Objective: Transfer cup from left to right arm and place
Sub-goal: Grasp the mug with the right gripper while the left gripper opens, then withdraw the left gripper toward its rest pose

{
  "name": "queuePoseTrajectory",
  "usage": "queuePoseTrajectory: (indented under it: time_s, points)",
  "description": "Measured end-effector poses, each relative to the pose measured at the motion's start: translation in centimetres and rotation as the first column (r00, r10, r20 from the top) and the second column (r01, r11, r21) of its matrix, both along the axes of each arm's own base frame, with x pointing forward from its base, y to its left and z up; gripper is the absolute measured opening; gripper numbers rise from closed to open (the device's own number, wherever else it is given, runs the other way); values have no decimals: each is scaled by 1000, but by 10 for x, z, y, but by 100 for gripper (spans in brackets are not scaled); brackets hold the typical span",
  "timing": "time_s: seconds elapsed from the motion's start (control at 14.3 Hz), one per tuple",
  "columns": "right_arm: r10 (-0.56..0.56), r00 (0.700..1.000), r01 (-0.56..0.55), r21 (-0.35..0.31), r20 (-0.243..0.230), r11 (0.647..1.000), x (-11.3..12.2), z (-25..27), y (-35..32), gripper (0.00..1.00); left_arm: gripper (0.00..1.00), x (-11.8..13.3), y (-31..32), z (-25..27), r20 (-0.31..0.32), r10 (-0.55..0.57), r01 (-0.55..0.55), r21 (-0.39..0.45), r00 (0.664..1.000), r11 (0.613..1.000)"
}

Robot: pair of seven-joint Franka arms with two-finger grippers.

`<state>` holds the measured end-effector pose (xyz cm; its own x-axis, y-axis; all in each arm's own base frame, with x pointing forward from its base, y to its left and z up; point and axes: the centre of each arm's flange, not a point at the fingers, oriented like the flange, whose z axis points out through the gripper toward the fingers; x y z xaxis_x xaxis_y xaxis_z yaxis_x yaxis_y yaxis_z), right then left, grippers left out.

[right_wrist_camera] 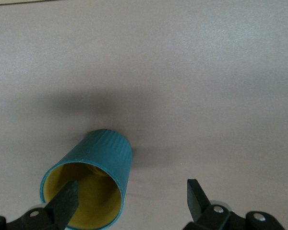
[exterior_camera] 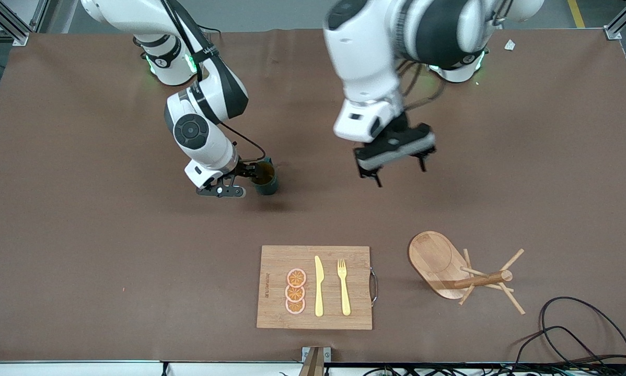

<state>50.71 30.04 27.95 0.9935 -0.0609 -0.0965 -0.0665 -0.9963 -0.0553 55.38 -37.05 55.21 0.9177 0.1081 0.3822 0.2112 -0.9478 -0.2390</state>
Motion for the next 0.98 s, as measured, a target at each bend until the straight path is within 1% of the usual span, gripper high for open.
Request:
queuePoseTrajectory:
  time_s: [0.14, 0.21, 0.35, 0.42, 0.49, 0.56, 0.63, 0.7, 0.77, 0.91, 0.98]
  points:
    - [6, 1000, -6, 1, 11, 1000, -7, -13, 2, 100, 100, 18, 49, 32, -49, -24, 19, -87, 999, 996]
    - [11, 1000, -11, 1, 16, 1000, -9, -19, 5, 98, 100, 25, 76, 47, -66, -40, 31, -128, 997, 991]
    - [18, 1000, -18, 2, 25, 1000, -12, -32, 10, 97, 100, 37, 130, 69, -89, -46, 28, -195, 995, 980]
    - [20, 999, -20, 0, 25, 1000, -13, -38, 12, 93, 100, 44, 157, 75, -96, -37, 15, -220, 995, 975]
    - [21, 999, -21, -1, 24, 1000, -13, -42, 12, 93, 100, 50, 183, 79, -101, -30, 5, -237, 994, 972]
    - [21, 1000, -21, -2, 23, 1000, -13, -44, 12, 87, 100, 56, 207, 81, -104, -30, 4, -241, 994, 971]
    - [20, 1000, -20, -3, 22, 1000, -13, -44, 12, 78, 100, 58, 227, 83, -117, -39, 11, -234, 992, 972]
    - [20, 1000, -20, -2, 23, 1000, -13, -44, 11, 65, 100, 57, 242, 82, -148, -57, 23, -222, 987, 975]
    - [20, 1000, -20, -2, 23, 1000, -13, -44, 12, 55, 100, 53, 250, 83, -179, -77, 38, -212, 981, 977]
    - [20, 1000, -20, -2, 24, 1000, -13, -44, 11, 35, 100, 42, 258, 90, -221, -103, 58, -202, 970, 978]
    - [20, 1000, -19, -2, 24, 1000, -13, -44, 11, 23, 100, 35, 265, 95, -243, -111, 63, -198, 964, 978]
